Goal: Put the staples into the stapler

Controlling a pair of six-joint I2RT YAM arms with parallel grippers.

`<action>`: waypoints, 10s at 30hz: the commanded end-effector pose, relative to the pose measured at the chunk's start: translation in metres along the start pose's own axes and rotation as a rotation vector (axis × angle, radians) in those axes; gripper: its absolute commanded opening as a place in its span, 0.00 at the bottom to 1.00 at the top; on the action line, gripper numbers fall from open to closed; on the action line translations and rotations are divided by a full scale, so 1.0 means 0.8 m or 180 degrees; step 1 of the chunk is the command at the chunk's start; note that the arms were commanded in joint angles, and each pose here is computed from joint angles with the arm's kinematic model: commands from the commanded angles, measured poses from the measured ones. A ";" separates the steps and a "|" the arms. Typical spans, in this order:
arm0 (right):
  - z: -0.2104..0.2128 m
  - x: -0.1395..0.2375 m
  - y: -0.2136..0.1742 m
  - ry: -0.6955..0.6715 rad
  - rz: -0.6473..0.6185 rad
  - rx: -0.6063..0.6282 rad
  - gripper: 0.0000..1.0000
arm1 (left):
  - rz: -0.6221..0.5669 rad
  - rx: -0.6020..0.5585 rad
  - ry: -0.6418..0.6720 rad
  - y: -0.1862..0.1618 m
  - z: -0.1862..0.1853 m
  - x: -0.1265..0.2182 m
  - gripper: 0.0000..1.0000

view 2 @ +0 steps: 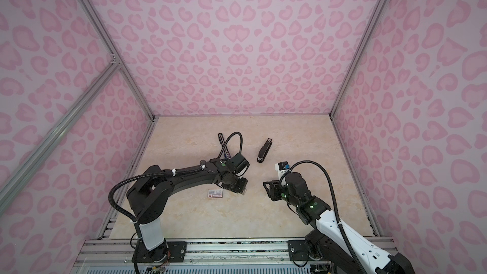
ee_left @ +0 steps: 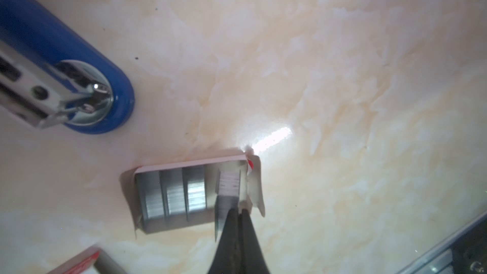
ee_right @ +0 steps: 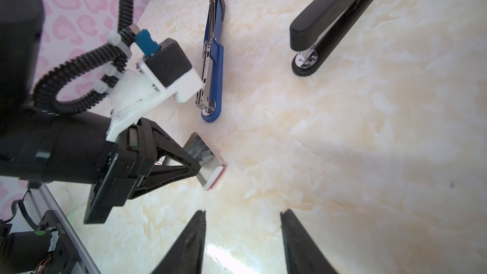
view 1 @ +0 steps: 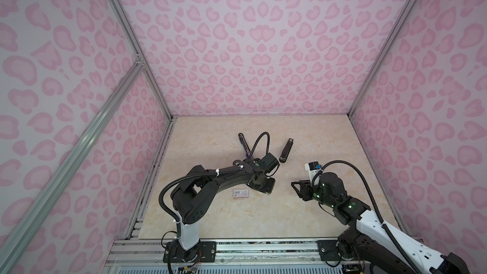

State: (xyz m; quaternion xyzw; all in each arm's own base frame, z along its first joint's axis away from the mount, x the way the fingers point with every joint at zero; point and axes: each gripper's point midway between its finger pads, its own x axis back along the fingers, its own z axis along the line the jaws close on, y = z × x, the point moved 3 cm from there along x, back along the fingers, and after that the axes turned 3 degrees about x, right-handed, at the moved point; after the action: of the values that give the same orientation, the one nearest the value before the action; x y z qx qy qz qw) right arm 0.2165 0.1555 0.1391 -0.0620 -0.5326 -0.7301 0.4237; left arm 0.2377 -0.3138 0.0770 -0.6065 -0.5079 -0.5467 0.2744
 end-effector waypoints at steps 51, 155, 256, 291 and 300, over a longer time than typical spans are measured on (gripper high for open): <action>0.081 0.017 0.132 0.1226 -0.0503 -0.0970 0.49 | -0.1599 0.0342 -0.3858 0.079 -0.045 0.253 0.03; 0.152 0.028 0.172 0.2174 -0.0366 -0.0740 0.17 | -0.1393 0.0115 -0.4437 0.063 -0.061 0.254 0.05; -0.013 -0.001 -0.005 -0.0179 0.0337 -0.0482 0.32 | 0.0199 0.0184 -0.0013 -0.004 0.026 -0.014 0.25; -0.009 0.004 0.019 -0.0124 0.0201 -0.0542 0.32 | 0.0214 0.0019 -0.0087 -0.003 0.012 -0.002 0.03; 0.002 0.011 0.044 0.0024 0.0054 -0.0552 0.32 | -0.0030 -0.0050 -0.0513 0.009 -0.015 0.042 0.03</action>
State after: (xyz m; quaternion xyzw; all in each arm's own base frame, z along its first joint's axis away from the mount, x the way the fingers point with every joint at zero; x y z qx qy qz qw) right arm 0.2306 0.1450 0.1587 -0.1242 -0.4733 -0.7606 0.4267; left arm 0.2378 -0.3099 0.0980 -0.6355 -0.5155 -0.5148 0.2556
